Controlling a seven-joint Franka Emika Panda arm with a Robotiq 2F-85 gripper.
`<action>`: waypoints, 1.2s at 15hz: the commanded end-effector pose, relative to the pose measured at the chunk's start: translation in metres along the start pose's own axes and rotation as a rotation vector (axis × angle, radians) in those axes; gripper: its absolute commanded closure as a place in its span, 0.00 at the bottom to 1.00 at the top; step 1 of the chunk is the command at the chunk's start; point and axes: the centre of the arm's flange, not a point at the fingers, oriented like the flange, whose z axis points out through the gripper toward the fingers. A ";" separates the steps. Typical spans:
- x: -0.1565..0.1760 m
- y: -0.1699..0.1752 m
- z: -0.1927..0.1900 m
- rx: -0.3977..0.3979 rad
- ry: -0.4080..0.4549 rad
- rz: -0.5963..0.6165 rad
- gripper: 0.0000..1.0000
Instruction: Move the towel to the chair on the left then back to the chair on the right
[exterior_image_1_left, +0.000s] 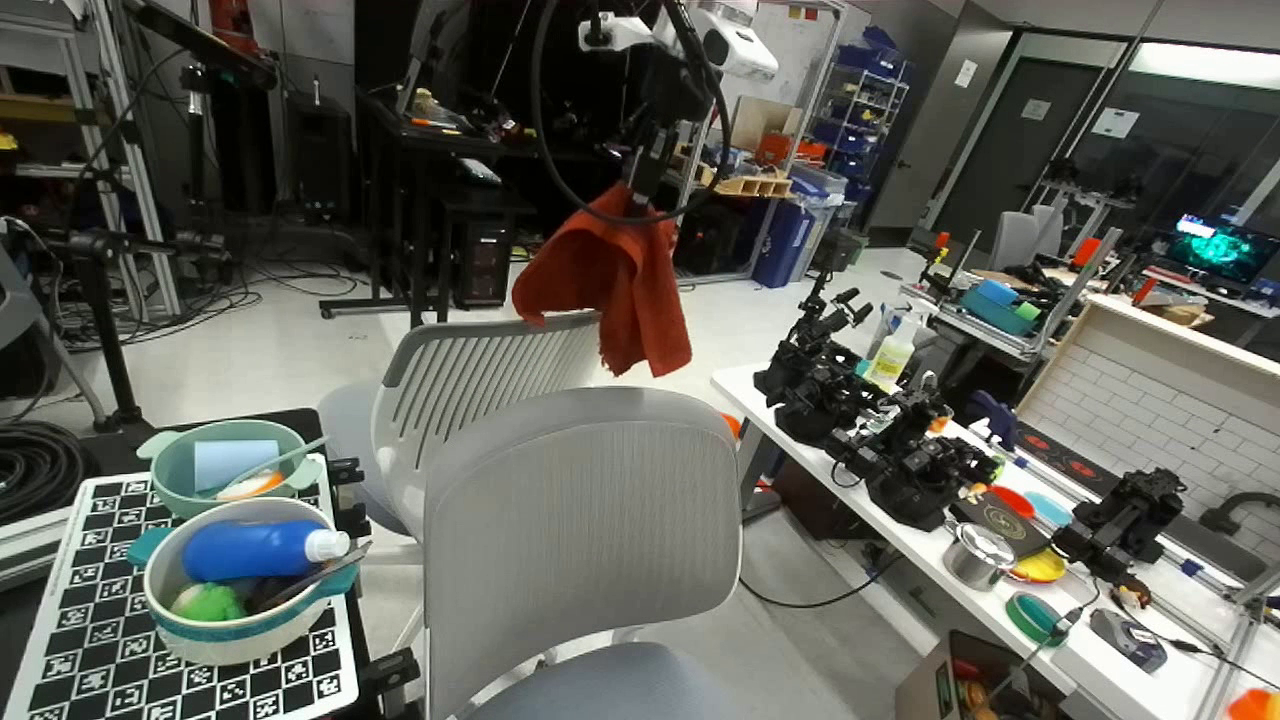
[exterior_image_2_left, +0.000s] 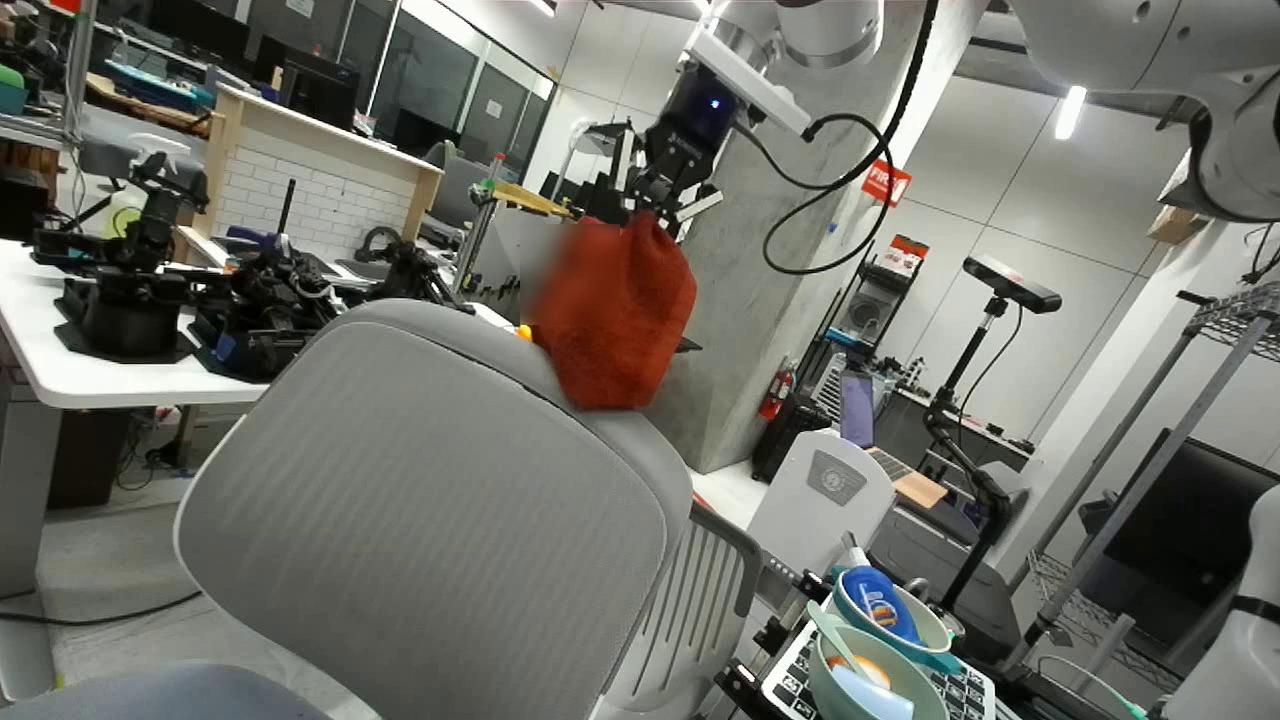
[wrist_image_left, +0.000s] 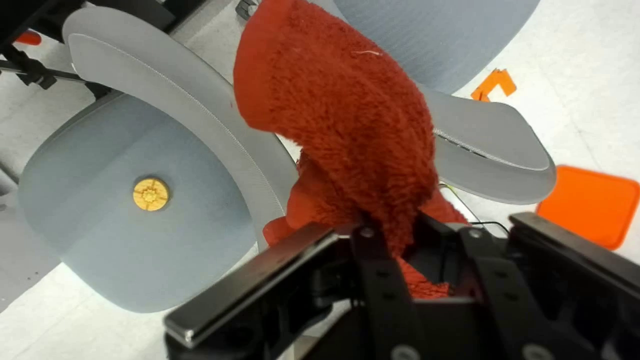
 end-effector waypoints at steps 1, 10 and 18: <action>-0.003 -0.010 0.003 -0.009 -0.012 0.001 0.97; -0.039 -0.037 0.025 -0.044 -0.021 -0.071 0.97; -0.062 -0.053 0.032 -0.058 -0.031 -0.113 0.97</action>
